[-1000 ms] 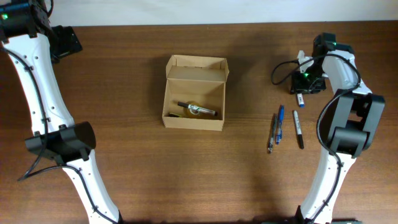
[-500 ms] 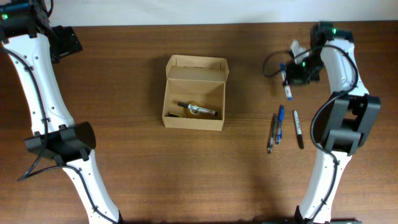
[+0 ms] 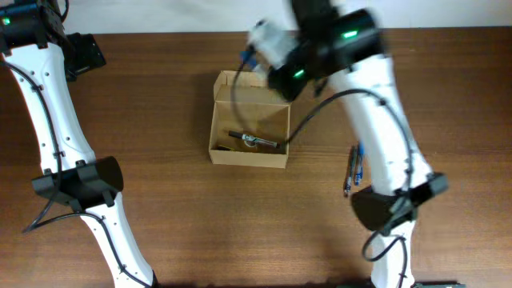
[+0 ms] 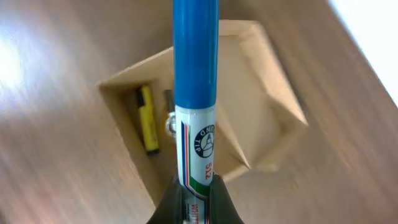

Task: Pack container
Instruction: 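Carry the blue-capped marker into the box and release it, then move the right gripper down over the blue and clear pens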

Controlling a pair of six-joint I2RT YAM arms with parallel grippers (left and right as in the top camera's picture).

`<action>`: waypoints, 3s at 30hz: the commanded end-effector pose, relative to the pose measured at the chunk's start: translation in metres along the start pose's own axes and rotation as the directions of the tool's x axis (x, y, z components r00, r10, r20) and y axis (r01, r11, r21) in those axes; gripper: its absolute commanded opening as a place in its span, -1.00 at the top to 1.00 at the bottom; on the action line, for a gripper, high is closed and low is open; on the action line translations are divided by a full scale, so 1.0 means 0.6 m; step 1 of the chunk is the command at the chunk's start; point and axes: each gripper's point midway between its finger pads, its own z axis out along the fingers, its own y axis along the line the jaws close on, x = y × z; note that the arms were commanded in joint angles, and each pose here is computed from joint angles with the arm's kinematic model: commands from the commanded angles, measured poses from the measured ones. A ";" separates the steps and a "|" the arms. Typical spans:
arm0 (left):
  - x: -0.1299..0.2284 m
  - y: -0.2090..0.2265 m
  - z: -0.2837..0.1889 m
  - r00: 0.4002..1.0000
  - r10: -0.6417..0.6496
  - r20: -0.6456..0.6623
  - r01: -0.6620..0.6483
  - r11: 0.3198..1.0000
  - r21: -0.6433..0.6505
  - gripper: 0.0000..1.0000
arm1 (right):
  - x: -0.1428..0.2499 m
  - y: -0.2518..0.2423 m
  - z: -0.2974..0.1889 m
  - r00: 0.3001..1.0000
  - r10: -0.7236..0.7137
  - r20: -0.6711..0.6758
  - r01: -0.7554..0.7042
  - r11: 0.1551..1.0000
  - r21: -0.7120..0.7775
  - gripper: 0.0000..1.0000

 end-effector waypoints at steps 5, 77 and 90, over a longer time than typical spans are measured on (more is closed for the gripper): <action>-0.003 0.009 -0.021 1.000 0.004 0.025 -0.003 1.000 -0.004 -1.00 | 0.048 0.062 0.199 0.914 -0.351 -0.206 0.330 0.935 -0.130 0.92; -0.003 0.009 -0.021 1.000 0.004 0.025 -0.003 1.000 -0.004 -1.00 | 0.523 -0.021 0.153 0.411 0.903 -0.128 -0.848 0.430 0.309 0.01; -0.003 0.009 -0.021 1.000 0.004 0.025 -0.003 1.000 -0.004 -1.00 | 0.543 -0.039 0.207 0.365 0.927 -0.084 -0.843 0.367 0.393 0.15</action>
